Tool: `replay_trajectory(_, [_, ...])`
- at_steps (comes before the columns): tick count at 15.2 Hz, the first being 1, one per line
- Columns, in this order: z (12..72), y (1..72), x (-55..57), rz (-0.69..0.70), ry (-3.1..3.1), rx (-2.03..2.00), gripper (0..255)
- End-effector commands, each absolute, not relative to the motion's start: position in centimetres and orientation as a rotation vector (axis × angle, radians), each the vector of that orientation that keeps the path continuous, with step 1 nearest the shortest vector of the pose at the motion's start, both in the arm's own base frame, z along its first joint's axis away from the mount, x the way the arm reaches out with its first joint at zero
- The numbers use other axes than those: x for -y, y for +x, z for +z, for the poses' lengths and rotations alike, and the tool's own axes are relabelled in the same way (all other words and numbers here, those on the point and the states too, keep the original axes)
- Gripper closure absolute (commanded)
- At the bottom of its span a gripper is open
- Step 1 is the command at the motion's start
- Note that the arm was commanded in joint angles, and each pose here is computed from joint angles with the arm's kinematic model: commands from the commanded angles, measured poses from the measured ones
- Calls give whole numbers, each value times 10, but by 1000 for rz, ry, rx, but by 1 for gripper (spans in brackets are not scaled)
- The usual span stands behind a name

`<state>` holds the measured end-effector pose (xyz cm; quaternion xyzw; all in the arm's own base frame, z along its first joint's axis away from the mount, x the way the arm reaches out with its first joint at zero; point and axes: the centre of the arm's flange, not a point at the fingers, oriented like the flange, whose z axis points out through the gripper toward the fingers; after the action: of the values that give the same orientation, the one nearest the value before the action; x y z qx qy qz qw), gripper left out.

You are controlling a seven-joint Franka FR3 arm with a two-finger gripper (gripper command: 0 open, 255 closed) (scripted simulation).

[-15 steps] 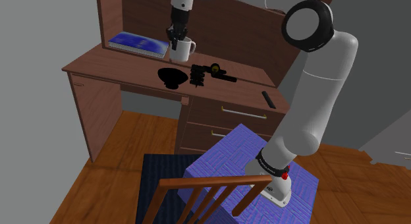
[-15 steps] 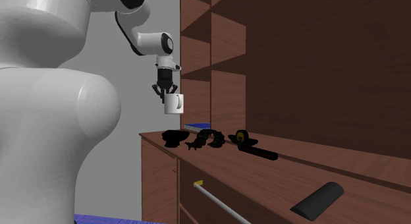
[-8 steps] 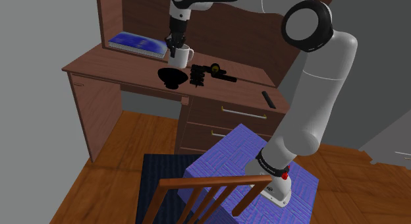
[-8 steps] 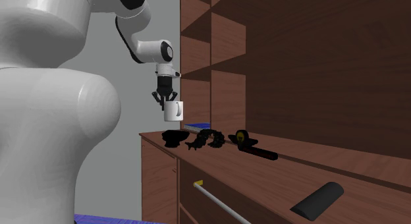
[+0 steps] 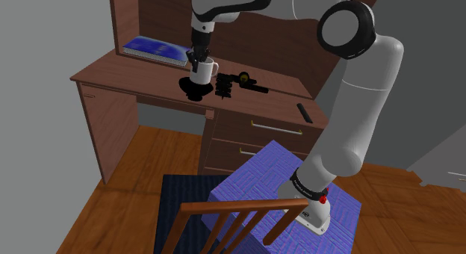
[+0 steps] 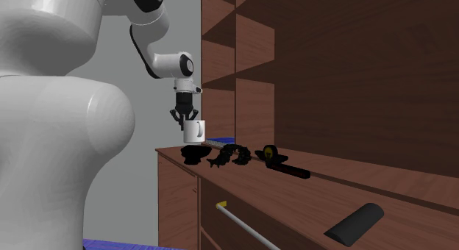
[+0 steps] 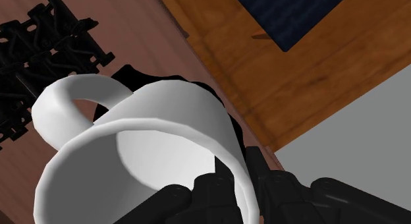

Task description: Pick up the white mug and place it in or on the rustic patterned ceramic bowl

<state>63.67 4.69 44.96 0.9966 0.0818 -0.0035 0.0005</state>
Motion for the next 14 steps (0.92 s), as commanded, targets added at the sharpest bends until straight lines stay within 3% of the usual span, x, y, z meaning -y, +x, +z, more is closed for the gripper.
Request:
replay_trajectory(1, [449,637,-47,-9,3130,-257,255])
replay_trajectory(6, [449,637,-47,-9,3130,-257,255])
replay_trajectory(7, [449,637,-47,-9,3130,-257,0])
replay_trajectory(12, [449,637,-47,-9,3130,-257,0])
replay_trajectory(14, [475,637,-47,-9,3130,-257,0])
